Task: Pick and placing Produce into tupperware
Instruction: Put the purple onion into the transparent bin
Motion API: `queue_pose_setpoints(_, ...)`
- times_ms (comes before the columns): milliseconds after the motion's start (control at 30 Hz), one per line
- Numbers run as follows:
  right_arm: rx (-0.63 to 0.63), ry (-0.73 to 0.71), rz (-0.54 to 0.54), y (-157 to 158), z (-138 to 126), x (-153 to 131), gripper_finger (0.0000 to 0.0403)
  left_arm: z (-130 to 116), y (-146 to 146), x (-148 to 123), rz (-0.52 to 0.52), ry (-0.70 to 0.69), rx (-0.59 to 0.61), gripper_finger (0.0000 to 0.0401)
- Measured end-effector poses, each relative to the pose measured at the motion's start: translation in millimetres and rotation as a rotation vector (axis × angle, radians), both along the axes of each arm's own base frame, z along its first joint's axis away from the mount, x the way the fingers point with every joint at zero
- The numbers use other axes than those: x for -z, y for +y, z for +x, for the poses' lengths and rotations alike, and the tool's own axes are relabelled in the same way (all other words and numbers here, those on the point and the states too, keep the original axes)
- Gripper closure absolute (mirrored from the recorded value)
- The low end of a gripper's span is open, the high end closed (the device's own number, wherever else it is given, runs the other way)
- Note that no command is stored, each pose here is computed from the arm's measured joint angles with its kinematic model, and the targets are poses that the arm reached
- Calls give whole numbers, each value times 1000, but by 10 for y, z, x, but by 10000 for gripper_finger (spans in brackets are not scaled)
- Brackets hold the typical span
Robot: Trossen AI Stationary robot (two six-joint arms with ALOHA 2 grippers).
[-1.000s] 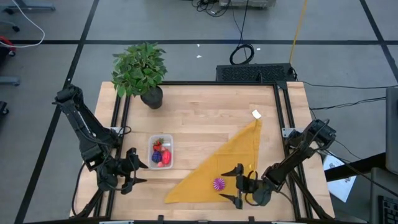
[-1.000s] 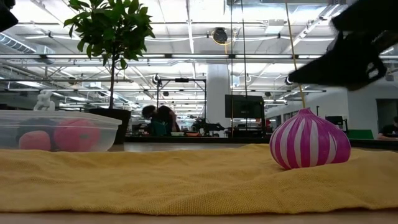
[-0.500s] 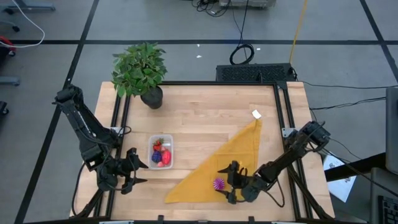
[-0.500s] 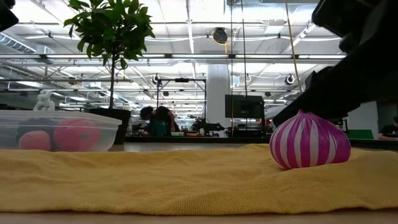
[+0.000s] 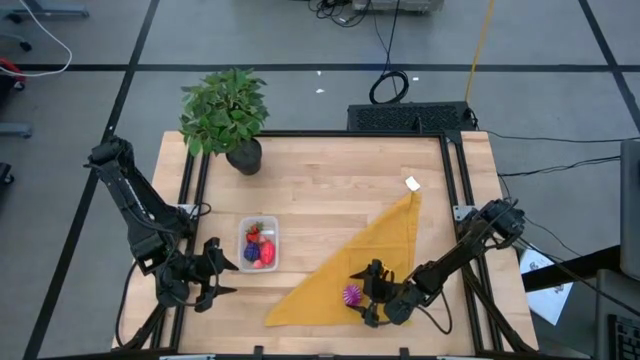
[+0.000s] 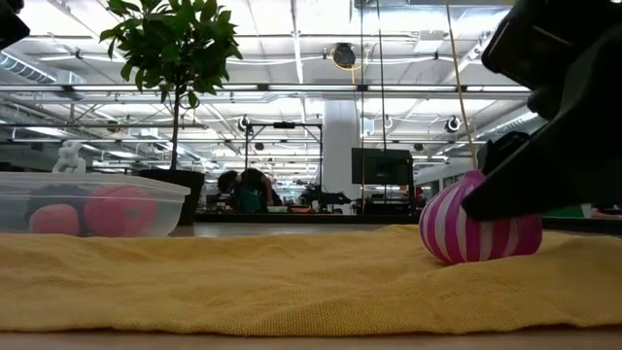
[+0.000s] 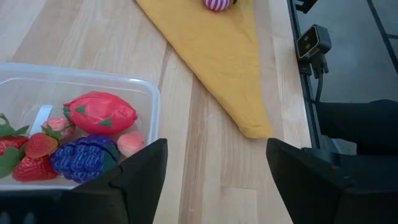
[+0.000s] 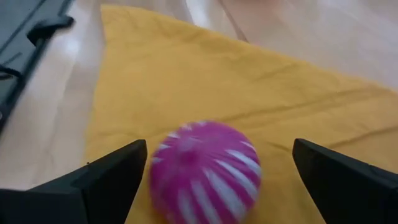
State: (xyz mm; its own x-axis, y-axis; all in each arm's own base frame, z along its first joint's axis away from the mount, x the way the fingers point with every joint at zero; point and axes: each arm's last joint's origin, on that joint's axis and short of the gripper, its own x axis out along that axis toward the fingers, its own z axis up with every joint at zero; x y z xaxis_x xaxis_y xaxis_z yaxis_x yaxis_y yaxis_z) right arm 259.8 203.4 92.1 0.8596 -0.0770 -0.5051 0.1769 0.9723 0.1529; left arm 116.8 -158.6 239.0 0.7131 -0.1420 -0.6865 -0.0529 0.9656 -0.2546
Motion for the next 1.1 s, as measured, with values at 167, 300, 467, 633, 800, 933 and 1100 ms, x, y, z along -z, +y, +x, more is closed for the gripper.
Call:
queue_pose_setpoints(167, 13, 12, 10, -7, -6, 16, 9, 1, 0, 0, -5, 0, -5, 123)
queue_pose_setpoints(300, 26, 9, 32, -7, -6, 15, 9, 0, 0, 0, -6, 1, -5, 123)
queue_pose_setpoints(467, 38, 7, 52, -6, -7, 16, 9, 1, 0, 0, -6, 1, -6, 123)
queue_pose_setpoints(633, 42, 6, 63, -1, -11, 15, 9, 1, 0, 0, -7, 1, -7, 123)
queue_pose_setpoints(800, 48, 5, 73, 0, -12, 16, 9, 1, 0, 0, -8, 1, -8, 123)
queue_pose_setpoints(933, 58, 4, 89, 0, -12, 16, 9, 0, 0, 0, -11, 1, -10, 123)
queue_pose_setpoints(1100, 58, 4, 89, -1, -13, 17, 9, 1, 0, 0, -11, 1, -10, 123)
